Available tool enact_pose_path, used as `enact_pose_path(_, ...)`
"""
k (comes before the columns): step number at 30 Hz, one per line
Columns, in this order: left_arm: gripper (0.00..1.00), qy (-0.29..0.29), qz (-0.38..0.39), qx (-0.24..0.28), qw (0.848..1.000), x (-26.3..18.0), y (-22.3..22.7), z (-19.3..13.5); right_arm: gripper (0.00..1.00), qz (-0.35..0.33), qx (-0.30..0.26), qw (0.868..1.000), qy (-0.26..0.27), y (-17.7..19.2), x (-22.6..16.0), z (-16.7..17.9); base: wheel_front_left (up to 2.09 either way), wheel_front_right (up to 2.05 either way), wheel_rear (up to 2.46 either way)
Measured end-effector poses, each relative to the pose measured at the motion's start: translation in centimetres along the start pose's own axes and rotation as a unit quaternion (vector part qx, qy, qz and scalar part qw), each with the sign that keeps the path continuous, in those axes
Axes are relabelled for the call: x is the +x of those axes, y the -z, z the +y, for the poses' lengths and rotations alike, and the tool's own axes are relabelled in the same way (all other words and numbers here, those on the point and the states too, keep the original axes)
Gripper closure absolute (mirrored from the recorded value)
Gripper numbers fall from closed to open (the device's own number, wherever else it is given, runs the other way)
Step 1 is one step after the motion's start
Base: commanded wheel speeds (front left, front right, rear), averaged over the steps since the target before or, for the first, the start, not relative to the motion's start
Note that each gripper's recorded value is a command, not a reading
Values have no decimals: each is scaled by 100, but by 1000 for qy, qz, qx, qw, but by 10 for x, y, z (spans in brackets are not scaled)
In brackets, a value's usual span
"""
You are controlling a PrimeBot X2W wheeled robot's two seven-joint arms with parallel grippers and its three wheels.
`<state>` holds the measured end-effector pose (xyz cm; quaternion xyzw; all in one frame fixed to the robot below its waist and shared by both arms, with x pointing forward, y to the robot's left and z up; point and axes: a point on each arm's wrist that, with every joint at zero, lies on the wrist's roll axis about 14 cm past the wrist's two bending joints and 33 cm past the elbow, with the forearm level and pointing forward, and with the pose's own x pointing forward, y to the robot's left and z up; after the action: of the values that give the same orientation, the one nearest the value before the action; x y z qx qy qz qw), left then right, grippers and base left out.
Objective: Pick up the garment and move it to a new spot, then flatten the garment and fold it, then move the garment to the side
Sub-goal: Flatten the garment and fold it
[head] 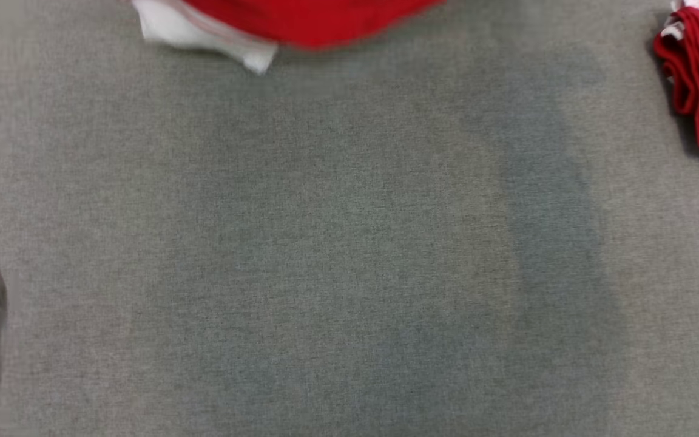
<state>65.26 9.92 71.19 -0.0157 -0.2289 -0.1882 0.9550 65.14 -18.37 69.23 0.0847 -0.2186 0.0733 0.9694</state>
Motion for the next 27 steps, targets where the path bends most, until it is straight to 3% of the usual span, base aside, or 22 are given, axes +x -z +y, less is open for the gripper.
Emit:
enact_pose_path(6,100,0,-48,13,999,31,-36,7,100,-22,-8,1000,-13,-18,33,7,0,0,0)
enact_pose_path(13,100,9,-32,6,999,29,-21,0,100,-7,-5,1000,-23,-1,30,12,0,0,0)
enact_pose_path(20,100,-20,45,-51,997,-18,59,6,100,59,12,998,-20,62,-17,8,0,0,0)
enact_pose_path(27,100,-64,99,-91,989,-101,103,2,100,118,32,992,-16,100,-96,14,0,0,0)
